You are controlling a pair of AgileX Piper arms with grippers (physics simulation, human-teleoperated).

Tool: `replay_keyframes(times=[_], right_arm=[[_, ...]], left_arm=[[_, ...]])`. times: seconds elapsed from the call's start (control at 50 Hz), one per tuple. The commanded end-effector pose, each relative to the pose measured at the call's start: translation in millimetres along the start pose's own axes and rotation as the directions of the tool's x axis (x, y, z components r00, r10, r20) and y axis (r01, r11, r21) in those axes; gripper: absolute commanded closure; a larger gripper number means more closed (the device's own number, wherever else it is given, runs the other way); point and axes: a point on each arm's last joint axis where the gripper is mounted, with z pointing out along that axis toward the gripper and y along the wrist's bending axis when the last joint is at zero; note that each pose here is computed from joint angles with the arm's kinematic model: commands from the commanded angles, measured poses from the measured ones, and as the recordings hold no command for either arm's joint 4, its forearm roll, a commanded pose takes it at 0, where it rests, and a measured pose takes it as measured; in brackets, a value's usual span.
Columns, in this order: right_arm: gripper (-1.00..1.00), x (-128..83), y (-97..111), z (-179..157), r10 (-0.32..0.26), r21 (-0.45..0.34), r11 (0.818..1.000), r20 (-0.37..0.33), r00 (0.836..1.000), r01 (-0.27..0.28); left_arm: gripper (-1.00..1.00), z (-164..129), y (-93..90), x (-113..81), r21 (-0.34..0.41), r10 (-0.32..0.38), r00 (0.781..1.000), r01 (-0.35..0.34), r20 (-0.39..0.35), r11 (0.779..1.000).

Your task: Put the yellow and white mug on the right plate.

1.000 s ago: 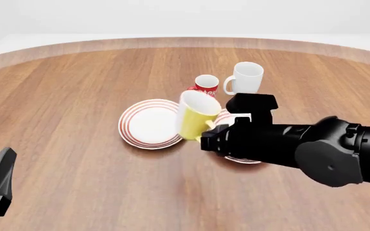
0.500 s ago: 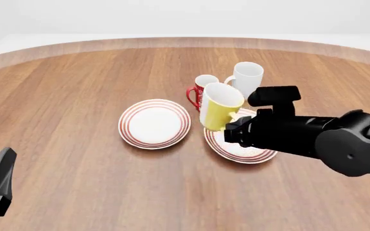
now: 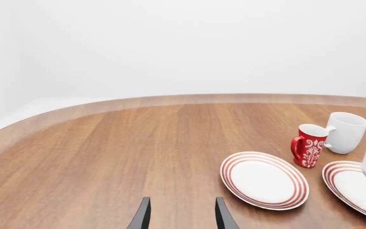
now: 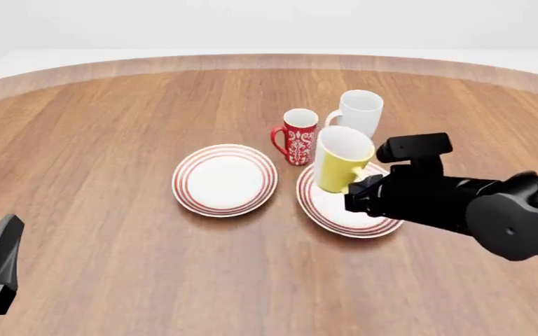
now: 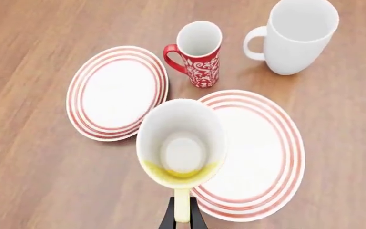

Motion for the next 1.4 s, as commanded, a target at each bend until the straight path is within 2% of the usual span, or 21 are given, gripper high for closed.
replay_keyframes(times=[0.02,0.64,0.78,1.4], right_arm=[[1.00,5,-14,1,-0.003,0.040,0.999,0.012,1.000,0.003],[1.00,15,-34,11,-0.001,0.093,0.996,0.031,1.000,-0.002],[1.00,21,-37,22,0.006,0.096,0.995,0.023,1.000,-0.009],[1.00,22,-49,55,0.002,0.127,0.992,-0.021,1.000,0.000]], left_arm=[[-1.00,0,0.0,0.0,0.000,0.000,1.000,0.000,0.000,1.000],[-1.00,0,0.0,0.0,0.000,0.000,1.000,0.000,0.000,1.000],[-1.00,0,0.0,0.0,0.000,0.000,1.000,0.000,0.000,1.000],[-1.00,0,0.0,0.0,0.000,0.000,1.000,0.000,0.000,1.000]])
